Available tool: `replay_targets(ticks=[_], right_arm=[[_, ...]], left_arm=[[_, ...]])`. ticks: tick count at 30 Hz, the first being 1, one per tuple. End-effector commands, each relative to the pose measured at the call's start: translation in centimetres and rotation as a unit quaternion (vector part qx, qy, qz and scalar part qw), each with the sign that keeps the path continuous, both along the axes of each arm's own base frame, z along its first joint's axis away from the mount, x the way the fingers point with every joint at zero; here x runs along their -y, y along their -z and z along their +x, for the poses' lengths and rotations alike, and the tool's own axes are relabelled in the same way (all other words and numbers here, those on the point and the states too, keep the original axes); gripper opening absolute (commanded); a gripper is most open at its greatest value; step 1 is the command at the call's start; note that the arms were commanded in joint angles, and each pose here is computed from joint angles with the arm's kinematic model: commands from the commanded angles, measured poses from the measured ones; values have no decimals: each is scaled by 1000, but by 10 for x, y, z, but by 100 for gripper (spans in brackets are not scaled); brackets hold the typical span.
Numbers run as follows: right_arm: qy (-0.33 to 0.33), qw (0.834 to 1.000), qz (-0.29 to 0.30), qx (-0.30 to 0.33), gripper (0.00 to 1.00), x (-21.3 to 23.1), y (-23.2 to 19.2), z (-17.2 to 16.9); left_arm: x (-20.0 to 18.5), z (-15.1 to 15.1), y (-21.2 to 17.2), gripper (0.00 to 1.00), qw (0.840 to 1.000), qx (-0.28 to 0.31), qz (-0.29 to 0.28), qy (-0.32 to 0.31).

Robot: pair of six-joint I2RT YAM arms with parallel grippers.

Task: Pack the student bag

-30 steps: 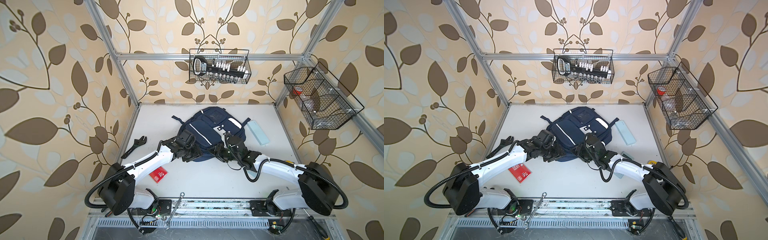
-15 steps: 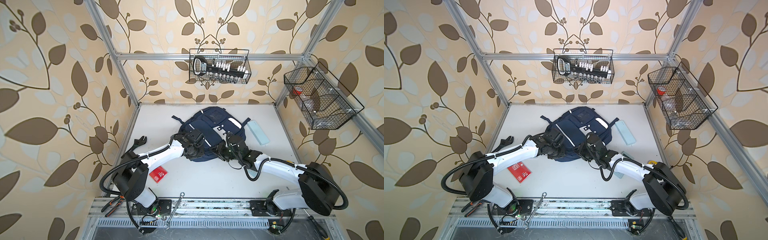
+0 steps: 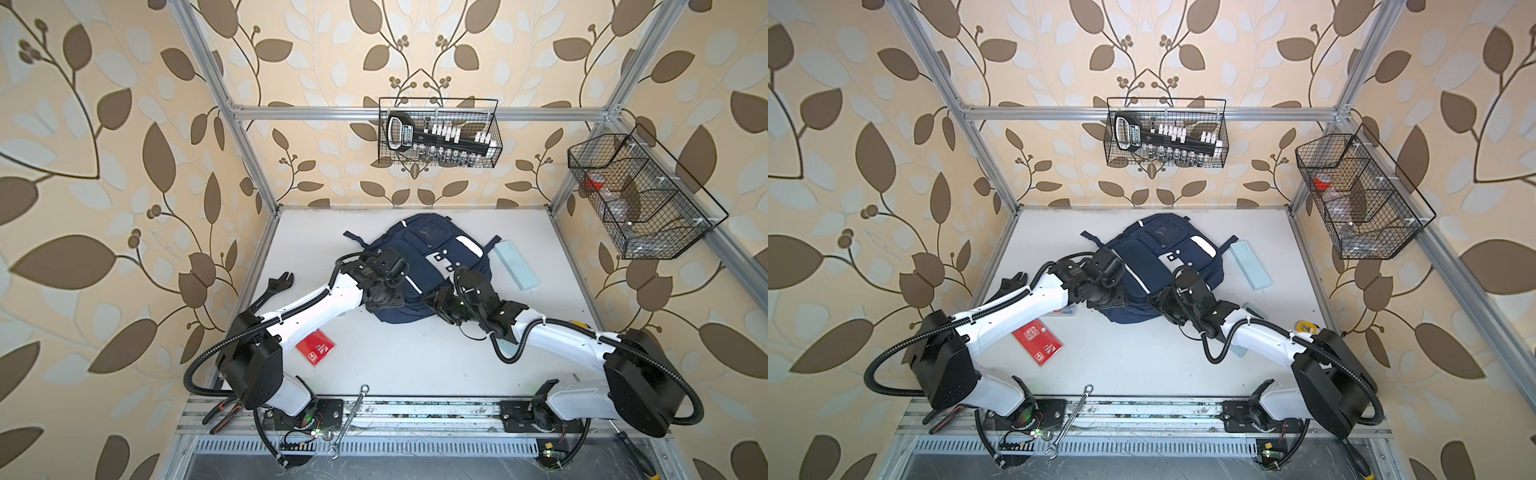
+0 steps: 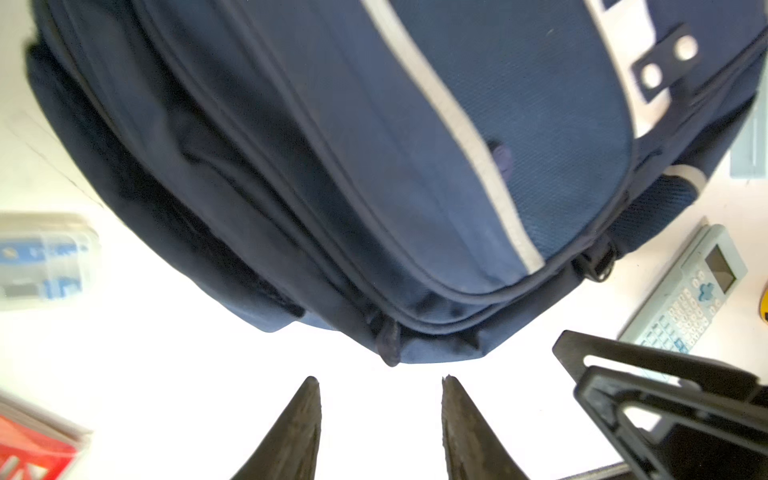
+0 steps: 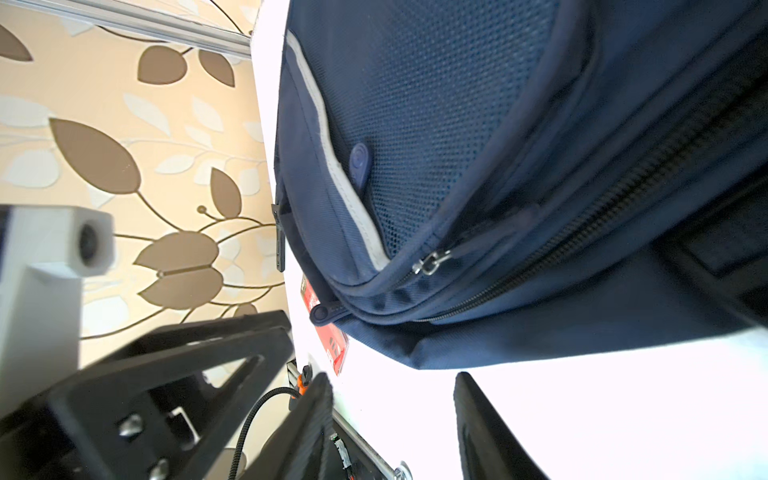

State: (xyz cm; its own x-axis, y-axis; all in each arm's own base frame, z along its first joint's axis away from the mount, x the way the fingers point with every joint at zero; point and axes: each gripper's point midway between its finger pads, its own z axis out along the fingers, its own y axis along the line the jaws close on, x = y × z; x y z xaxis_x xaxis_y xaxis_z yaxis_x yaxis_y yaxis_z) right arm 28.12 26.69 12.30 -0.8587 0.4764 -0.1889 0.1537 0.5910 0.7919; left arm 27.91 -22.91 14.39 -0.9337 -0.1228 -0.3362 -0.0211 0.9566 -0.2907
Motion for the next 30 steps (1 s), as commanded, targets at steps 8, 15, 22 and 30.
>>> replay_targets(ticks=[8,15,22,30], right_arm=[[18,1000,-11,5,47,12,-5,1],[20,1000,-14,3,44,15,-2,0],[21,1000,-14,2,42,16,-1,1],[24,1000,-14,4,34,19,-2,1]], left_arm=[[18,9,6,34,999,-29,7,28],[6,1,20,31,998,-57,31,4],[-4,-1,25,38,997,-61,52,-13],[2,-2,44,21,996,-77,40,-21]])
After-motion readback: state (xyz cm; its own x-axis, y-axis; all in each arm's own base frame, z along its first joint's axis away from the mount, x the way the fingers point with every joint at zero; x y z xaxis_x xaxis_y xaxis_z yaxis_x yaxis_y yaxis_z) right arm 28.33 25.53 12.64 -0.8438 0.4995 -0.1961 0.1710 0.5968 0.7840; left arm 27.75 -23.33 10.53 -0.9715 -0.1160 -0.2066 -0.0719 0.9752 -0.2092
